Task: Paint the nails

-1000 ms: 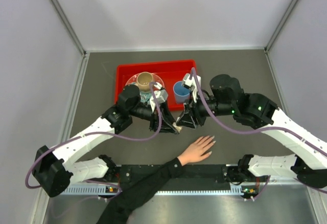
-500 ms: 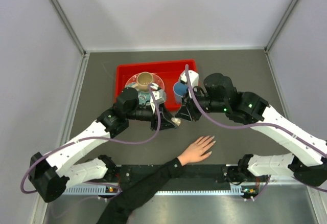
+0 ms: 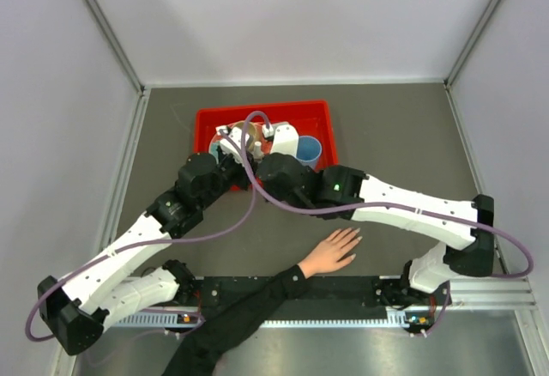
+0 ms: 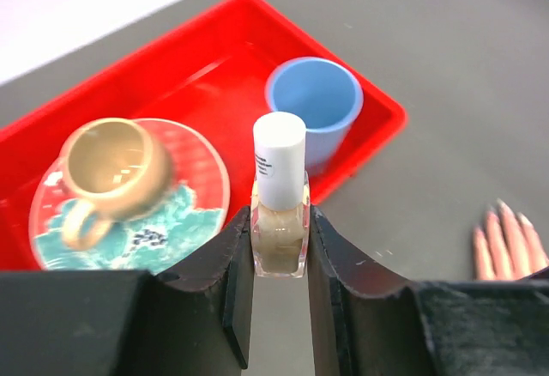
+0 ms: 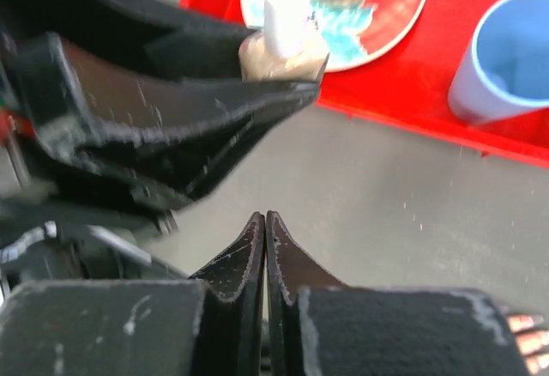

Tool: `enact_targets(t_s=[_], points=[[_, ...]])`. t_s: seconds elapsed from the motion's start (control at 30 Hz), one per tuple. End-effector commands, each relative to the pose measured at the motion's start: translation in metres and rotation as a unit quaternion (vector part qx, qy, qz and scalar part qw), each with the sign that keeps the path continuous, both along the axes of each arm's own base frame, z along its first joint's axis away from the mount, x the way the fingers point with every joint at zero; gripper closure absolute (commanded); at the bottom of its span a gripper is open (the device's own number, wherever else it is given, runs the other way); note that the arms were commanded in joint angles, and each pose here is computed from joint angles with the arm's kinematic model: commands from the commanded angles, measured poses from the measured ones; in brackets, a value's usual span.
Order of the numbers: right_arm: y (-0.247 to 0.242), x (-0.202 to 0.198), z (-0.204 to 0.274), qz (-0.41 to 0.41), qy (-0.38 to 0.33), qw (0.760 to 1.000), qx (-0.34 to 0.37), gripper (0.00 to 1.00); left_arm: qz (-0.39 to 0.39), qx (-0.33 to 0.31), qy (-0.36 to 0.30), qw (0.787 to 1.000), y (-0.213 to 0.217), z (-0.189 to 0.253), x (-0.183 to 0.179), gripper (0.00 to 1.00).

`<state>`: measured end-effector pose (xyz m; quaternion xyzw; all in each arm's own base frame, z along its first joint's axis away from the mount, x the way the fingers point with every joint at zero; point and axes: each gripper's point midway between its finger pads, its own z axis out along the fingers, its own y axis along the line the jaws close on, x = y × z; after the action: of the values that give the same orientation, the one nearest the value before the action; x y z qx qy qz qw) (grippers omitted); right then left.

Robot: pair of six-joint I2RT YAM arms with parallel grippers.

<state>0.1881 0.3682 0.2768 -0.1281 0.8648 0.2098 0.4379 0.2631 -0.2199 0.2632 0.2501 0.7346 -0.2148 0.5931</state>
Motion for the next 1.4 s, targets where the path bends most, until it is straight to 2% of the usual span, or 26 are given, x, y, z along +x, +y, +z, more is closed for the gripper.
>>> enact_targets(t_s=[0.0,0.03,0.07,0.2,0.23,0.27,0.3,0.33,0.37,0.43,0.47,0.57,0.63,0.7,0.8,1.03,1.27,1.3,1.33,1.37], points=[[-0.013,0.015,0.044,-0.058,-0.040,0.997,0.033,1.00,0.044,-0.023,-0.044,0.998,0.010,0.025,0.013,1.00],[-0.022,0.014,0.055,-0.060,-0.045,0.996,0.046,1.00,0.025,-0.027,-0.044,0.998,0.004,0.027,0.009,1.00],[-0.029,0.014,0.050,-0.059,-0.044,0.997,0.039,0.92,0.017,-0.028,-0.043,0.999,0.002,0.027,0.007,1.00],[-0.063,0.013,0.053,-0.017,-0.046,0.998,0.038,0.75,-0.065,-0.042,-0.036,0.996,-0.021,0.029,-0.011,1.00],[-0.060,0.009,0.057,0.024,-0.038,0.997,0.059,0.72,-0.124,-0.049,-0.028,0.991,-0.035,0.030,-0.026,1.00],[-0.068,0.004,0.059,0.053,-0.044,0.995,0.067,0.63,-0.160,-0.063,-0.039,0.984,-0.045,0.038,-0.035,1.00],[-0.070,0.000,0.061,0.091,-0.058,0.992,0.058,0.60,-0.195,-0.067,-0.038,0.978,-0.052,0.040,-0.045,1.00],[-0.069,-0.006,0.065,0.129,-0.056,0.988,0.071,0.56,-0.239,-0.074,-0.031,0.968,-0.060,0.041,-0.058,1.00],[-0.071,-0.012,0.067,0.154,-0.059,0.984,0.073,0.50,-0.307,-0.085,-0.030,0.947,-0.070,0.046,-0.080,1.00],[-0.075,-0.025,0.075,0.215,-0.073,0.971,0.070,0.46,-0.363,-0.099,-0.020,0.926,-0.077,0.048,-0.100,1.00],[-0.080,-0.025,0.079,0.223,-0.077,0.969,0.069,0.45,-0.398,-0.103,-0.016,0.912,-0.079,0.048,-0.112,1.00],[-0.084,-0.032,0.083,0.271,-0.068,0.956,0.086,0.49,-0.435,-0.108,0.005,0.894,-0.083,0.046,-0.124,1.00],[-0.075,-0.054,0.084,0.346,-0.055,0.931,0.105,0.51,-0.467,-0.111,0.022,0.877,-0.085,0.045,-0.134,1.00],[-0.071,-0.064,0.081,0.384,-0.050,0.916,0.106,0.52,-0.493,-0.115,0.040,0.861,-0.087,0.044,-0.142,1.00],[-0.064,-0.076,0.076,0.429,-0.029,0.897,0.107,0.51,-0.502,-0.115,0.049,0.856,-0.088,0.042,-0.144,1.00],[-0.061,-0.077,0.062,0.449,-0.011,0.889,0.087,0.52,-0.501,-0.115,0.045,0.856,-0.087,0.044,-0.144,1.00],[-0.068,-0.069,0.045,0.434,-0.005,0.900,0.048,0.53,-0.505,-0.116,0.046,0.854,-0.087,0.045,-0.146,1.00],[-0.066,-0.069,0.046,0.437,-0.006,0.898,0.050,0.55,-0.504,-0.116,0.044,0.855,-0.087,0.046,-0.146,1.00],[-0.066,-0.069,0.046,0.436,-0.006,0.899,0.051,0.64,-0.503,-0.116,0.044,0.855,-0.087,0.046,-0.145,1.00],[-0.065,-0.068,0.047,0.434,-0.008,0.899,0.054,0.70,-0.501,-0.116,0.043,0.857,-0.087,0.046,-0.144,1.00]])
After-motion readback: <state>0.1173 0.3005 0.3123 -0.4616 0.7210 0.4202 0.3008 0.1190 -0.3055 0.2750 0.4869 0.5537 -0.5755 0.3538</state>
